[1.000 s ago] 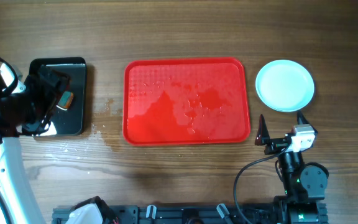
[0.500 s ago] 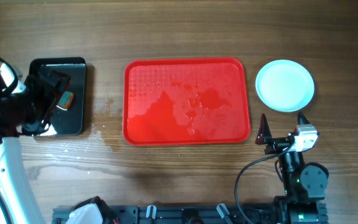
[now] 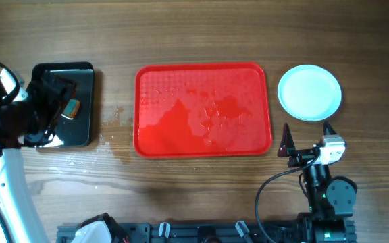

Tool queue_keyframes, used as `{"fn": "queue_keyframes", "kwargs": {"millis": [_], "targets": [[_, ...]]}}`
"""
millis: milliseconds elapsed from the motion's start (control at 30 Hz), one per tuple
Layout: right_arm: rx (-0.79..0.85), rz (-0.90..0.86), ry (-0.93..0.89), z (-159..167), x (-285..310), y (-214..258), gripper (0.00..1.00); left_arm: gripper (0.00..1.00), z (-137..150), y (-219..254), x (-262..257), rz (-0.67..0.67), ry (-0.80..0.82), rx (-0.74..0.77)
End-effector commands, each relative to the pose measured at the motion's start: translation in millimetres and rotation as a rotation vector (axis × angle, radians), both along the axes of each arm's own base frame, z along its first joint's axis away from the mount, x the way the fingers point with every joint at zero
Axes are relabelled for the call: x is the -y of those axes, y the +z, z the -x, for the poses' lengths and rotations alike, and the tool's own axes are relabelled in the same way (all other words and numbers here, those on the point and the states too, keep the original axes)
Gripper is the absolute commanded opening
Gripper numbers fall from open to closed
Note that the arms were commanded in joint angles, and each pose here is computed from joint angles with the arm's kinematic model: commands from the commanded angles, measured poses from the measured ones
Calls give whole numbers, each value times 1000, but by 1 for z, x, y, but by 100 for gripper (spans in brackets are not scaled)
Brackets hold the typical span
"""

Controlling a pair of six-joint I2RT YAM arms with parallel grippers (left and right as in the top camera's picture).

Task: Clean dirty plates on tray and stack at the side

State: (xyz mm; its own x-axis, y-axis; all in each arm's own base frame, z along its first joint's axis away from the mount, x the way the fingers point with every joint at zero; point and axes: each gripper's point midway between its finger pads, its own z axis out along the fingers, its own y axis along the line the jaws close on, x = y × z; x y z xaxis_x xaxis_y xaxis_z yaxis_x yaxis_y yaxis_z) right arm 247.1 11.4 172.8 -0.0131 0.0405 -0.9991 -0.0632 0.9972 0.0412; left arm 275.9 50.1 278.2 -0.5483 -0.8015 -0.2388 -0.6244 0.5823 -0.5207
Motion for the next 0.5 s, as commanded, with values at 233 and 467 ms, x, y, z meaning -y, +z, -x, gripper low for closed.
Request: {"fn": "queue_keyframes", "kwargs": {"millis": [233,467], "targets": [[11,-14,-11,1,2,2,100,100,19,3,-8,-82,36,-24],[11,-14,-11,1,2,2,100,100,49,-15,16,-155,-63,5]]}}
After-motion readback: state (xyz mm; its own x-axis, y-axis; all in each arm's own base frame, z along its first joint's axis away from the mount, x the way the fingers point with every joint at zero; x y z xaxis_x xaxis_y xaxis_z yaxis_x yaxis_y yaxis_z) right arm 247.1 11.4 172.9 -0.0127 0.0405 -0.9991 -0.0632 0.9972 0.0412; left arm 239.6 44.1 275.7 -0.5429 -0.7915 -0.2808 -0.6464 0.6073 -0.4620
